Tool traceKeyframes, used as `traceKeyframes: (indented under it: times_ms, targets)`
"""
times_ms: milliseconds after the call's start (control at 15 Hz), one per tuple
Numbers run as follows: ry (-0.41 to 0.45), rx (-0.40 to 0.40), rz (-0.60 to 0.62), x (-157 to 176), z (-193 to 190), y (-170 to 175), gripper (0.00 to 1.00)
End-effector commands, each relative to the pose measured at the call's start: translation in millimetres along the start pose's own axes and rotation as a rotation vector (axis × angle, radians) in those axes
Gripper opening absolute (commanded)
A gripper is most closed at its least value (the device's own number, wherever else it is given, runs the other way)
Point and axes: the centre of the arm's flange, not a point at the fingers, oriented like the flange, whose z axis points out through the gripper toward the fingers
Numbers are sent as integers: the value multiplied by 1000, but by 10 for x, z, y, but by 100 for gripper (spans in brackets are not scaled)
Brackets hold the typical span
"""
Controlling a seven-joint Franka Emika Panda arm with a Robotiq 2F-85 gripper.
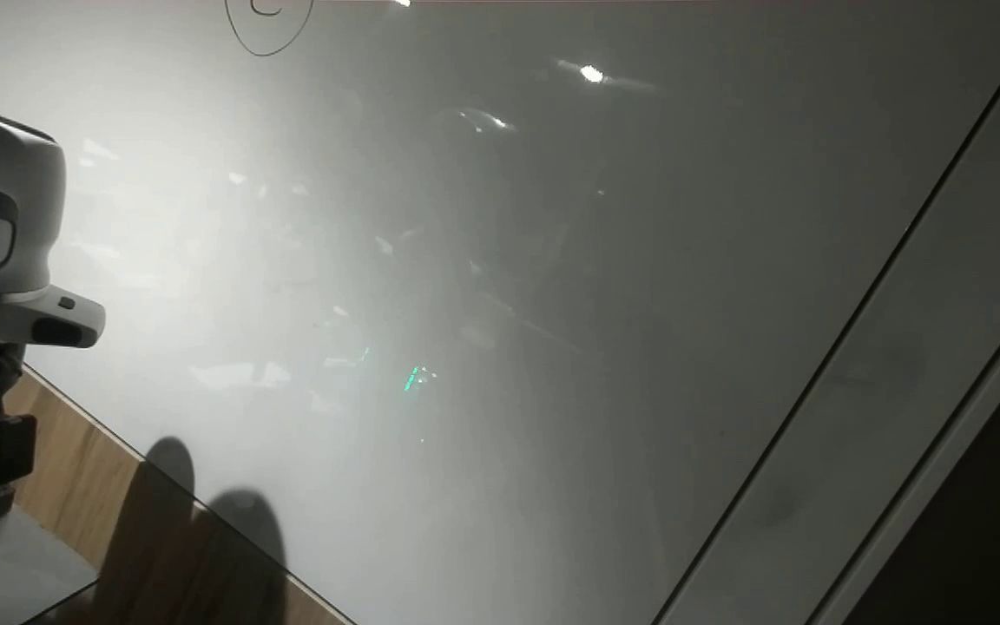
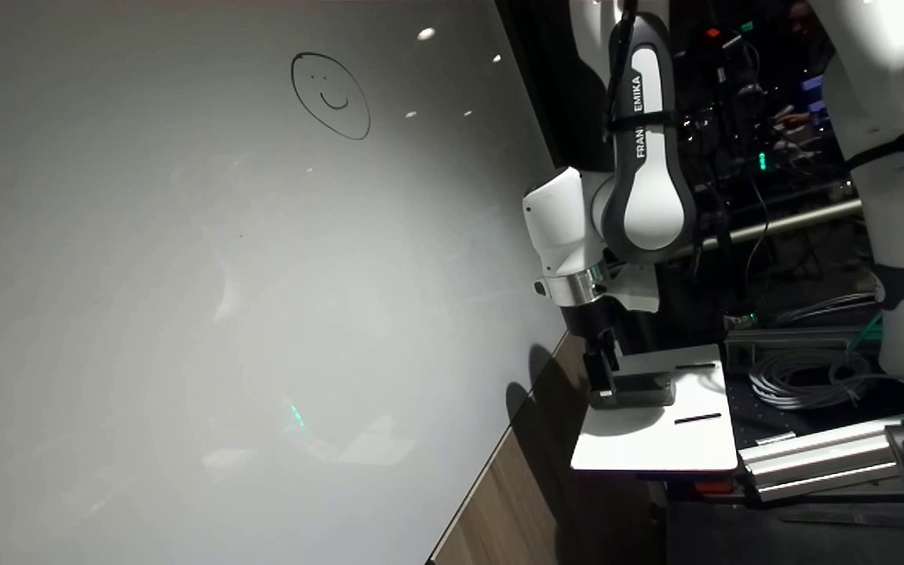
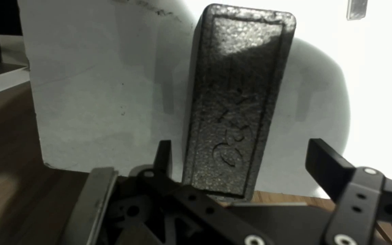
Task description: Erase the drawing on the white board
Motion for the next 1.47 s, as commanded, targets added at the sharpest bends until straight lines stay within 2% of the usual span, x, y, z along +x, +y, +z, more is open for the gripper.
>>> traceKeyframes:
  times_ms: [0, 133, 200, 333, 667, 867, 1067, 1400]
  targets:
    - [23, 8, 8, -127, 17, -8, 100]
    - [23, 9, 11, -108, 22, 9, 98]
    - [23, 8, 12, -98, 21, 10, 77]
    - [23, 7, 13, -89, 29, 13, 69]
    - [23, 6, 10, -93, 10, -14, 31]
    - [26, 7, 0, -110, -71, -59, 30]
    - [60, 20, -24, -103, -342, -156, 30]
    - [213, 50, -77, 172, -1048, -387, 30]
